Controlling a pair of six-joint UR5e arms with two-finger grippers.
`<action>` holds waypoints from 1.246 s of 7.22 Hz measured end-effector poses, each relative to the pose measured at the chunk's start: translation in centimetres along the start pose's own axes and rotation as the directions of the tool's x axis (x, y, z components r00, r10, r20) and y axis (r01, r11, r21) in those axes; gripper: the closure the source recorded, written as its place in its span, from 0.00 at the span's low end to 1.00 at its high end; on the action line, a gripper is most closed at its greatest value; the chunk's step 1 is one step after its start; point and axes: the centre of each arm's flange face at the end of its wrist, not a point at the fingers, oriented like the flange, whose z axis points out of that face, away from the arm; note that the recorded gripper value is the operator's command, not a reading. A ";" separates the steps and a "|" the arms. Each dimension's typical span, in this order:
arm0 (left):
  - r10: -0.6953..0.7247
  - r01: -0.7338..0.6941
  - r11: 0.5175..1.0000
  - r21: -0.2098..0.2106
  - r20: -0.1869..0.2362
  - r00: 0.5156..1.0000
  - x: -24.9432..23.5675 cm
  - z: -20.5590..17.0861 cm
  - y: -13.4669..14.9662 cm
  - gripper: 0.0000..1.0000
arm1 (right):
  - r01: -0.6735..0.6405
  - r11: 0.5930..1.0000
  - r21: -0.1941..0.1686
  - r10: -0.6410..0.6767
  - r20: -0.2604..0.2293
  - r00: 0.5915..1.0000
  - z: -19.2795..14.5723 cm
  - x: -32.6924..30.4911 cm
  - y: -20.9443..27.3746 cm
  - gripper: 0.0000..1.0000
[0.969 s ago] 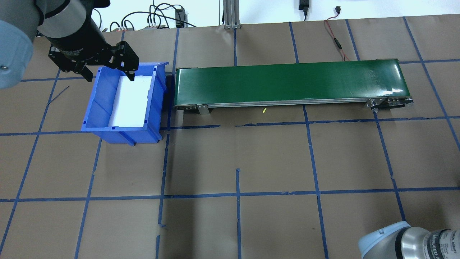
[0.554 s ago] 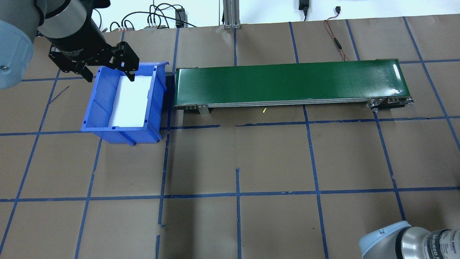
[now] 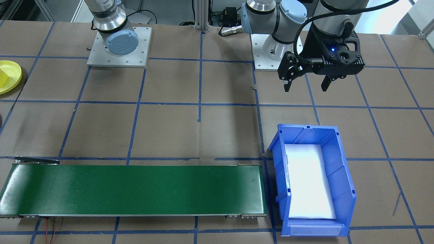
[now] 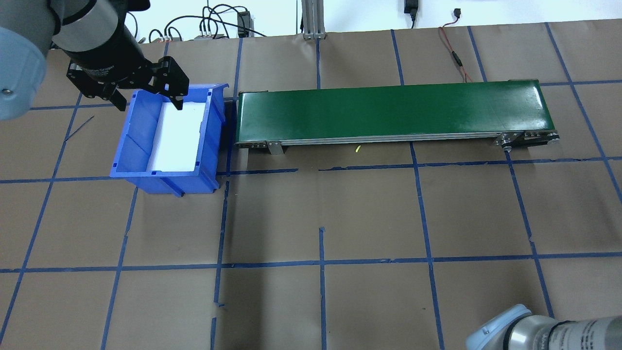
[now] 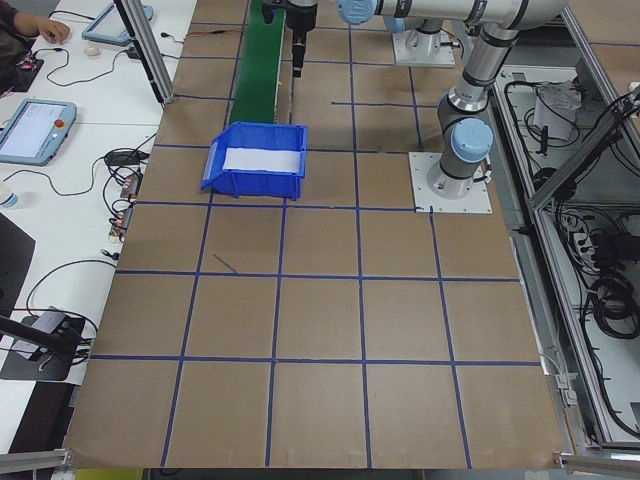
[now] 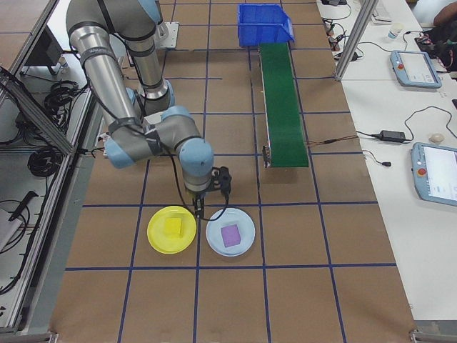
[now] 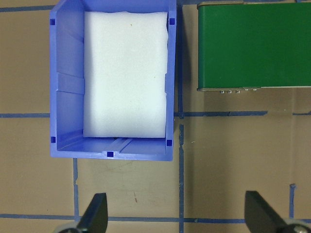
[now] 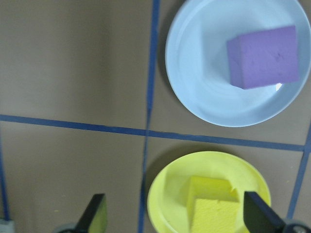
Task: Move block left to right into plate
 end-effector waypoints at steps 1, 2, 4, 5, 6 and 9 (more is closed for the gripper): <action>0.000 0.000 1.000 0.000 0.000 1.000 0.0 0.0 0.0 0.00 | -0.072 0.997 -0.002 0.072 -0.014 0.997 -3.2 -6.4 -2.9 0.00; 0.000 0.000 1.000 0.000 0.000 1.000 0.0 0.0 0.0 0.00 | -0.117 0.993 0.002 0.117 -0.032 0.993 -5.6 -12.4 -5.8 0.00; 0.000 0.000 1.000 0.000 0.000 1.000 0.0 0.0 0.0 0.00 | -0.205 0.979 0.004 0.205 -0.054 0.977 -9.0 -25.1 -11.0 0.00; 0.000 0.000 1.000 0.001 0.000 1.000 0.0 0.0 0.0 0.00 | -0.259 0.966 0.014 0.260 -0.052 0.964 -9.6 -31.4 -12.7 0.00; 0.000 0.000 1.000 0.001 0.000 1.000 0.0 0.0 0.0 0.00 | -0.299 0.954 0.022 0.300 -0.034 0.953 -9.7 -37.6 -13.7 0.00; 0.000 0.000 1.000 0.002 0.000 1.000 0.0 -0.1 0.0 0.00 | -0.278 0.957 0.083 0.278 0.011 0.960 -10.5 -47.0 -13.7 0.00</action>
